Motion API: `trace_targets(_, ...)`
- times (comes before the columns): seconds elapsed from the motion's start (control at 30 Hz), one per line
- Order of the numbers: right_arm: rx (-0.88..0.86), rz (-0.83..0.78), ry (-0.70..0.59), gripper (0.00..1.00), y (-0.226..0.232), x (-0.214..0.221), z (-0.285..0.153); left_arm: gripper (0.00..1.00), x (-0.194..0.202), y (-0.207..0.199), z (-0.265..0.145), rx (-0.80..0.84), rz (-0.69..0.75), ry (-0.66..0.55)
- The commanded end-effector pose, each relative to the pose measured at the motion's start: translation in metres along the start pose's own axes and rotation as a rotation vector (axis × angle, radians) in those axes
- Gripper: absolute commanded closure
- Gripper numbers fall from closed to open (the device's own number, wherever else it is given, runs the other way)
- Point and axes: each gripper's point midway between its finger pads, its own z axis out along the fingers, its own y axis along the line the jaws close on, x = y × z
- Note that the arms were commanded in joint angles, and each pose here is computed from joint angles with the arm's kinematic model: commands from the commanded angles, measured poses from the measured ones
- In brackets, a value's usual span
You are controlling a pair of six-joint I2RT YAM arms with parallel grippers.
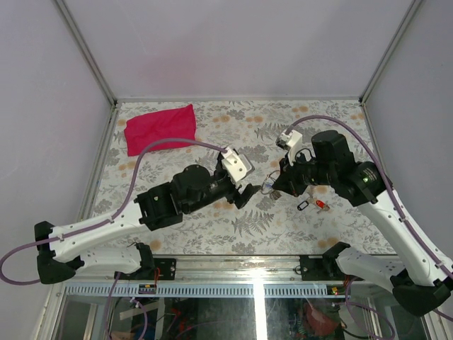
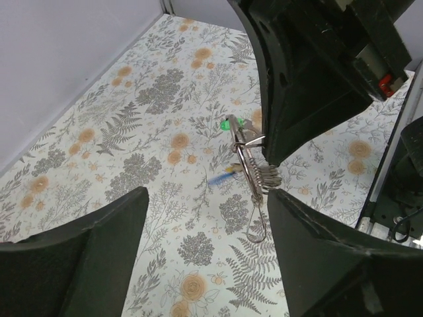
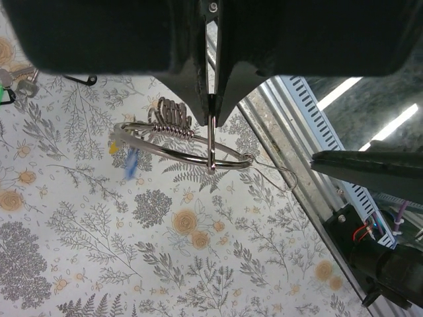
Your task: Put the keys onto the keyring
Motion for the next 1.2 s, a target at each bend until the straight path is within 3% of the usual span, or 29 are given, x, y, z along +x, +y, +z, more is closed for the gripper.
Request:
trace_targets(0.0,-0.035,0.032,-0.018,1.0,0.013,-0.017,-0.012,0.24,-0.017,0.009,0.009,-0.046,0.022,-0.089)
trace_targets(0.13,-0.041,0.063,0.016,1.0,0.015,-0.015,-0.012,0.24,-0.014,0.006,0.014,-0.023,0.105,-0.125)
trace_targets(0.4,-0.057,0.093,0.069,1.0,0.017,-0.009,-0.012,0.27,-0.014,0.0,0.004,-0.004,0.293,-0.349)
trace_targets(0.83,-0.084,0.113,0.081,1.0,0.023,-0.008,-0.012,0.32,-0.027,-0.007,0.015,-0.017,0.505,-0.378)
trace_targets(1.17,-0.121,0.117,0.093,1.0,0.028,-0.005,-0.011,0.41,-0.013,-0.02,0.026,0.006,0.651,-0.296)
